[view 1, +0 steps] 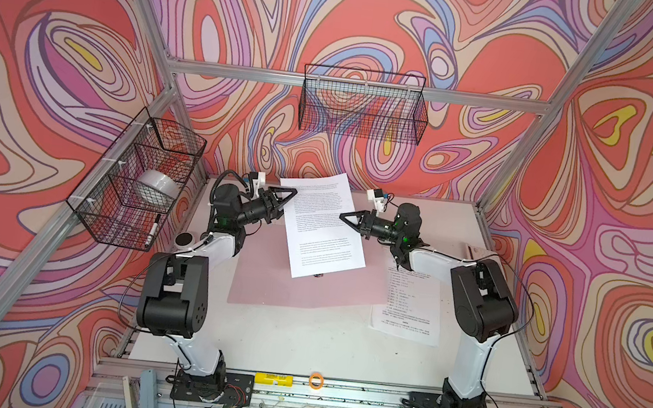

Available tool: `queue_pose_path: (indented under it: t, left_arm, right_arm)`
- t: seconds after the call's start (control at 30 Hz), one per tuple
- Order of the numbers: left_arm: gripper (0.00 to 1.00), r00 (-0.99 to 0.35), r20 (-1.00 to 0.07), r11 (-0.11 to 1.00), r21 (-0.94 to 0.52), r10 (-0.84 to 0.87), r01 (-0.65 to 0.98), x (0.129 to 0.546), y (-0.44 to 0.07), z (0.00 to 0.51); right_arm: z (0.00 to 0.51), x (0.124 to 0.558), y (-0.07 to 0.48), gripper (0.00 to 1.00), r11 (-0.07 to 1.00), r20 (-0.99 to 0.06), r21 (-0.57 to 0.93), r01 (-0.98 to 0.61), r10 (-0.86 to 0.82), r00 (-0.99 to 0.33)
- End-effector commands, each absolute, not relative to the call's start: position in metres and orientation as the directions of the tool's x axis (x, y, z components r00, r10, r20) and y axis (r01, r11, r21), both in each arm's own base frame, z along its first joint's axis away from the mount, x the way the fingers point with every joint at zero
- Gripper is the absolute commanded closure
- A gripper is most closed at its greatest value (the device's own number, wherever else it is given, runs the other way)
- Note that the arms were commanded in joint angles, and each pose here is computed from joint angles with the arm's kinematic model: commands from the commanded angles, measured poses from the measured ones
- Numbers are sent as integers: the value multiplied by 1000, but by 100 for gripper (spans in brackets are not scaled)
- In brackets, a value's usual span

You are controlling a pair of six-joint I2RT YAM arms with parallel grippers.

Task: Put the files into the folder
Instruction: 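Lower the white sheet onto the pink folder, then open the left gripper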

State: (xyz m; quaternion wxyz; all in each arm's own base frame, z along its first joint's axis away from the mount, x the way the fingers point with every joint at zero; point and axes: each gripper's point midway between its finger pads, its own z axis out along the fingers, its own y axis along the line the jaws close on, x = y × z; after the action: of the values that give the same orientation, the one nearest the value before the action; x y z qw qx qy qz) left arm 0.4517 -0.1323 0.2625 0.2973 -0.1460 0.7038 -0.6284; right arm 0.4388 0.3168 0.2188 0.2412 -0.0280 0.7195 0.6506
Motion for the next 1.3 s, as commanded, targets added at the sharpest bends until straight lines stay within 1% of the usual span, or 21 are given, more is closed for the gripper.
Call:
queue_pose_path:
  t: [0.0,0.07,0.13,0.17,0.2,0.23,0.27,0.33,0.43,0.5,0.8,0.93,1.03,1.17,1.27]
  left_arm:
    - [48,-740,-331,385,-917,-586,105,447,-116,235]
    - [43,-724,-327,391,-916,-607,86,448,-106,227]
    - [32,-705,-303,386,-921,-641,46,449,-93,215]
    - [29,-698,-298,394,-919,-651,25,449,-88,207]
    - [17,-692,-300,407,-913,-657,10,448,-85,200]
    - [14,-691,-297,422,-907,-659,-13,447,-83,193]
    - [13,-692,-300,440,-897,-656,-28,446,-81,186]
    - [0,-698,-296,451,-892,-653,-44,444,-80,177]
    - [0,-699,-296,476,-876,-651,-72,444,-77,168]
    - [0,-693,-315,493,-867,-648,-67,444,-76,170]
    - [2,-692,-339,497,-867,-637,-33,437,-78,173]
    - [3,-690,-342,508,-860,-637,-43,436,-76,171]
    - [2,-680,-359,560,-824,-639,-91,431,-68,164]
    - [2,-654,-413,677,-705,-634,-211,416,-42,149]
    - [2,-638,-450,735,-614,-625,-288,404,-23,141]
  right_arm:
    - [173,447,323,100,264,-348,927,-268,333,-876]
    - [158,448,327,100,294,-335,926,-238,348,-876]
    - [135,453,326,100,358,-335,912,-197,378,-863]
    - [125,454,325,100,375,-327,910,-176,391,-860]
    - [115,456,324,100,375,-318,913,-161,407,-856]
    - [109,458,323,100,368,-307,918,-147,424,-852]
    - [101,460,321,100,368,-296,921,-129,443,-846]
    - [94,462,322,100,364,-291,923,-122,455,-842]
    - [94,462,322,100,354,-293,926,-130,459,-839]
    - [96,461,320,100,372,-308,918,-135,456,-835]
    - [106,451,307,100,539,-440,818,-200,362,-822]
    - [112,449,306,100,562,-470,794,-230,329,-819]
    - [119,447,305,100,574,-490,780,-249,313,-813]
    - [123,442,306,100,561,-494,783,-269,298,-817]
    - [120,438,307,100,563,-499,777,-281,279,-821]
